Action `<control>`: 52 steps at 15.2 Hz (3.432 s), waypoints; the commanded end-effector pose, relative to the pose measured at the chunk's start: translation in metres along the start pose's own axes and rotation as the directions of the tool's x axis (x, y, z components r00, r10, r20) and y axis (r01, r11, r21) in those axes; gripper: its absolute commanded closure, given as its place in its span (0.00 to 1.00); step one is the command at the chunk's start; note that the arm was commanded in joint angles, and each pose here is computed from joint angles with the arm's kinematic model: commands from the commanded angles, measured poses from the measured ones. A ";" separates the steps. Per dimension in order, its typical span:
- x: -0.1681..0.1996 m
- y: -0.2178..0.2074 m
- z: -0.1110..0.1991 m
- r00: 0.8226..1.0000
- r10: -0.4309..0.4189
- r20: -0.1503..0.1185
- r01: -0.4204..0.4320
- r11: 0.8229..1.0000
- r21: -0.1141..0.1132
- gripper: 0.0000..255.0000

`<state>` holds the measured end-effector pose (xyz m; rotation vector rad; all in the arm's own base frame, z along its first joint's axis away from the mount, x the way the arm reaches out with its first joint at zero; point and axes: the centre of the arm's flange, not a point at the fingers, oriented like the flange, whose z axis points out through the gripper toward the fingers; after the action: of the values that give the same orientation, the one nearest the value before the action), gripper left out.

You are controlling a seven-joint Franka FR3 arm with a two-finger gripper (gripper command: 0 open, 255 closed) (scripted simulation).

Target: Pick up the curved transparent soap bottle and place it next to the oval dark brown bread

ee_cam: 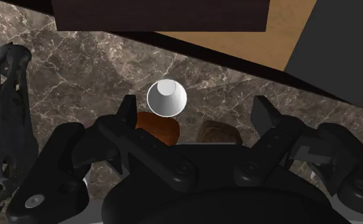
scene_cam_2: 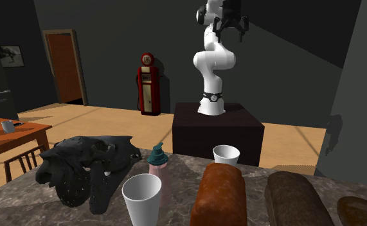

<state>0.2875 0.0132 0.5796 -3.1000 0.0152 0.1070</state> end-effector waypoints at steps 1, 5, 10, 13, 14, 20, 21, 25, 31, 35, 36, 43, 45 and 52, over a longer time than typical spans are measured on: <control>0.000 0.000 0.000 1.000 0.000 0.000 0.000 1.000 0.000 0.00; 0.041 0.023 0.028 1.000 0.026 0.013 -0.026 1.000 0.000 0.00; 0.090 0.053 0.064 0.998 0.059 0.030 -0.059 0.998 0.000 0.00; 0.119 0.072 0.086 0.996 0.079 0.040 -0.079 0.997 -0.001 0.00; 0.128 0.078 0.093 0.995 0.086 0.043 -0.086 0.996 -0.001 0.00; 0.183 0.118 0.138 0.990 0.125 0.063 -0.125 0.992 -0.002 0.00; 0.192 0.124 0.146 0.989 0.132 0.066 -0.132 0.991 -0.003 0.00; 0.228 0.152 0.176 0.984 0.158 0.080 -0.158 0.987 -0.004 0.00; 0.278 0.196 0.223 0.975 0.196 0.099 -0.197 0.980 -0.007 0.00; 0.311 0.226 0.255 0.969 0.222 0.112 -0.222 0.975 -0.010 0.00; 0.319 0.233 0.263 0.967 0.228 0.115 -0.229 0.973 -0.010 0.00; 0.371 0.288 0.320 0.952 0.273 0.138 -0.273 0.962 -0.016 0.00; 0.386 0.304 0.336 0.948 0.285 0.144 -0.286 0.958 -0.017 0.00; 0.399 0.323 0.377 0.942 0.300 0.152 -0.301 0.954 -0.019 0.00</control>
<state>0.6577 -0.2981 0.1690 -3.0498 0.4835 0.3541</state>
